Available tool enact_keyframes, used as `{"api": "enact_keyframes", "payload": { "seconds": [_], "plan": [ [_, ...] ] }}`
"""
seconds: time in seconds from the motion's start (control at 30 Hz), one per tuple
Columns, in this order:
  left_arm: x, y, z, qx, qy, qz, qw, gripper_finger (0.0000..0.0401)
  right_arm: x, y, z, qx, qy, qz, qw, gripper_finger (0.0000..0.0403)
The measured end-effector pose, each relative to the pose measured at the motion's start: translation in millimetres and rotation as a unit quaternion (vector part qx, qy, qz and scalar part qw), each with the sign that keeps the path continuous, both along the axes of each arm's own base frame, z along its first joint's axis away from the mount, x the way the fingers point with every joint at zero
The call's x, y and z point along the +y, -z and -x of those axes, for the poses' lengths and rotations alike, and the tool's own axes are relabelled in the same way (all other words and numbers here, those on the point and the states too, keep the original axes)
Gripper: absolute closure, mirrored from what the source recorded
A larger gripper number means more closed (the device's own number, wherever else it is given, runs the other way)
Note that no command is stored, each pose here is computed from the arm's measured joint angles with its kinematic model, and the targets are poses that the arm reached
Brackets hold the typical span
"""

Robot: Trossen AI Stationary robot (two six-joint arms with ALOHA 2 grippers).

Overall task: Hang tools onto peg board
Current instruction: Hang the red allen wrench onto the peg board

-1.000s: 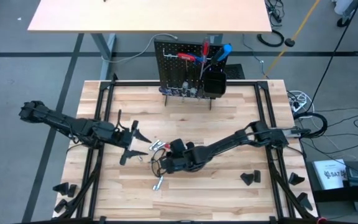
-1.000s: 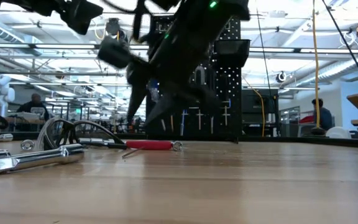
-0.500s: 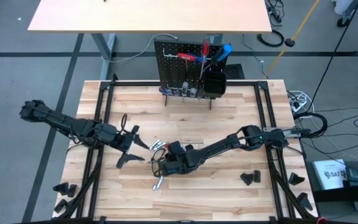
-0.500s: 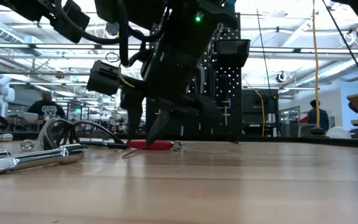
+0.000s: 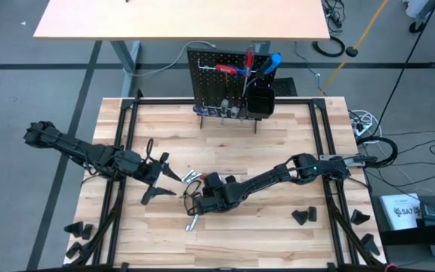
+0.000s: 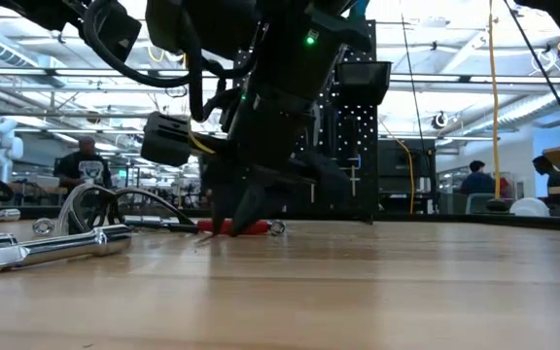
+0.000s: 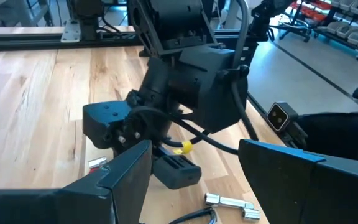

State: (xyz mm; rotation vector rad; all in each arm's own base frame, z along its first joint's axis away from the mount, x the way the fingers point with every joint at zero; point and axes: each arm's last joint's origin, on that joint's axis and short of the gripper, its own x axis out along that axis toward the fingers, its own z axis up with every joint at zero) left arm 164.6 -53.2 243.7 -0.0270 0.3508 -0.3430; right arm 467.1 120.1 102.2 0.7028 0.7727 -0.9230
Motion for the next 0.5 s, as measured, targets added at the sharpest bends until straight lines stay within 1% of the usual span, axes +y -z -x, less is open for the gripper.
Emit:
{"api": "enact_keyframes", "payload": {
  "seconds": [0.1,0.13,0.33,0.43,0.5],
  "plan": [
    [0,0,0,0.000,-0.001,0.001,1.000,0.0155,0,0,5,0.023,0.001,0.003,1.000,0.0386],
    [0,0,0,0.000,-0.001,0.001,1.000,0.0155,1,-1,6,0.025,0.001,0.008,1.000,0.0393],
    [0,0,0,-0.002,-0.004,0.000,1.000,0.0155,2,-12,9,0.020,-0.004,0.038,0.999,0.0400],
    [0,-1,0,-0.004,-0.008,-0.001,1.000,0.0155,0,-21,16,0.042,-0.007,0.059,0.997,0.0401],
    [1,-2,-1,-0.012,-0.021,-0.002,1.000,0.0155,-1,-32,22,0.049,-0.002,0.082,0.995,0.0401]
  ]
}}
